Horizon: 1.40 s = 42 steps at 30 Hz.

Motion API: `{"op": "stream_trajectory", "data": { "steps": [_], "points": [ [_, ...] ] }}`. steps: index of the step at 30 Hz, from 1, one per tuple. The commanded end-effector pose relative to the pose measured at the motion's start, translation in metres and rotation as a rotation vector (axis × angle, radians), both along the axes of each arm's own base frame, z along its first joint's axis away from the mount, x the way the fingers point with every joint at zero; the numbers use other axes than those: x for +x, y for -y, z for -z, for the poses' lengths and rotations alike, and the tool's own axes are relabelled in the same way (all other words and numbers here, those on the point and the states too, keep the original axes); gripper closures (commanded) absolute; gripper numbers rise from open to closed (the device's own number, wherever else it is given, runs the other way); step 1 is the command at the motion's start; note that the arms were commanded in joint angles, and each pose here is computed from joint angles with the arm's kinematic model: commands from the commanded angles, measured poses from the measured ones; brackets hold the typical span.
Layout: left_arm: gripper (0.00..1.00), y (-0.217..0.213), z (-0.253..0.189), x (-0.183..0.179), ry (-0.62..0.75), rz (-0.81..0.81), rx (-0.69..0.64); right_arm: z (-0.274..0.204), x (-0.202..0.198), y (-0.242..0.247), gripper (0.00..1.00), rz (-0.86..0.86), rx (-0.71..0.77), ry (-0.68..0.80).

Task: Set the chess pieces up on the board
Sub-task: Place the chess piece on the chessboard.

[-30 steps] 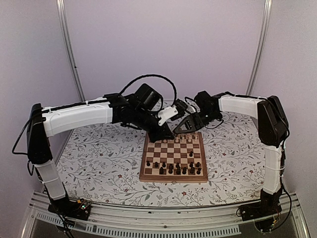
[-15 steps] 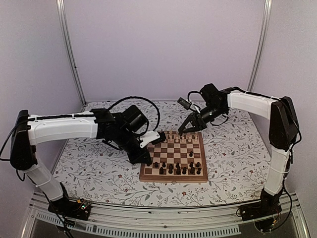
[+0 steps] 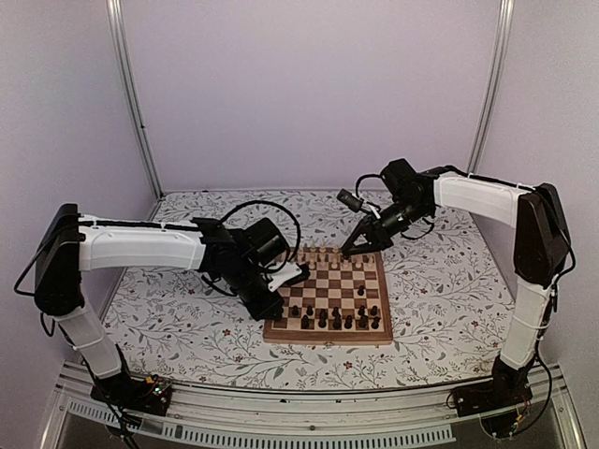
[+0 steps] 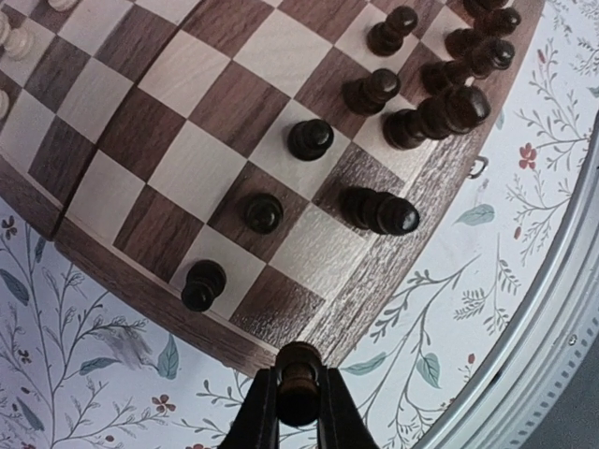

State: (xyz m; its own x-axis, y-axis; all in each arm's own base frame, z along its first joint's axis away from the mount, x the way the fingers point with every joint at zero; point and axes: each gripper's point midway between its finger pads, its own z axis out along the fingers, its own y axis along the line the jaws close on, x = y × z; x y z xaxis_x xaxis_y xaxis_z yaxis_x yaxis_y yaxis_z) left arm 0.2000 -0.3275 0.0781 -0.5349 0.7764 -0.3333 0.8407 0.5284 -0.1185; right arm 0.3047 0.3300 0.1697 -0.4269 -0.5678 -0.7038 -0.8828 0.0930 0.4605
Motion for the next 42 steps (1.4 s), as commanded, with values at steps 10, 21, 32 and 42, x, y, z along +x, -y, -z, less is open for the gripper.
{"op": "stream_trajectory", "data": {
  "steps": [10,21,32,42],
  "points": [
    [0.95,0.009,0.022,0.003,-0.010,0.002,0.026,-0.010,0.002,0.004,0.94,0.008,-0.001,0.077],
    [0.92,0.010,0.026,0.012,0.027,-0.022,0.031,-0.005,0.004,0.004,0.94,0.011,-0.010,0.070],
    [0.83,0.010,0.032,0.005,-0.010,0.005,0.038,-0.001,0.005,0.005,0.94,0.014,-0.022,0.072],
    [0.64,0.013,0.005,0.007,0.025,0.005,-0.008,0.008,0.006,0.006,0.94,0.019,-0.060,0.093]
  ]
}}
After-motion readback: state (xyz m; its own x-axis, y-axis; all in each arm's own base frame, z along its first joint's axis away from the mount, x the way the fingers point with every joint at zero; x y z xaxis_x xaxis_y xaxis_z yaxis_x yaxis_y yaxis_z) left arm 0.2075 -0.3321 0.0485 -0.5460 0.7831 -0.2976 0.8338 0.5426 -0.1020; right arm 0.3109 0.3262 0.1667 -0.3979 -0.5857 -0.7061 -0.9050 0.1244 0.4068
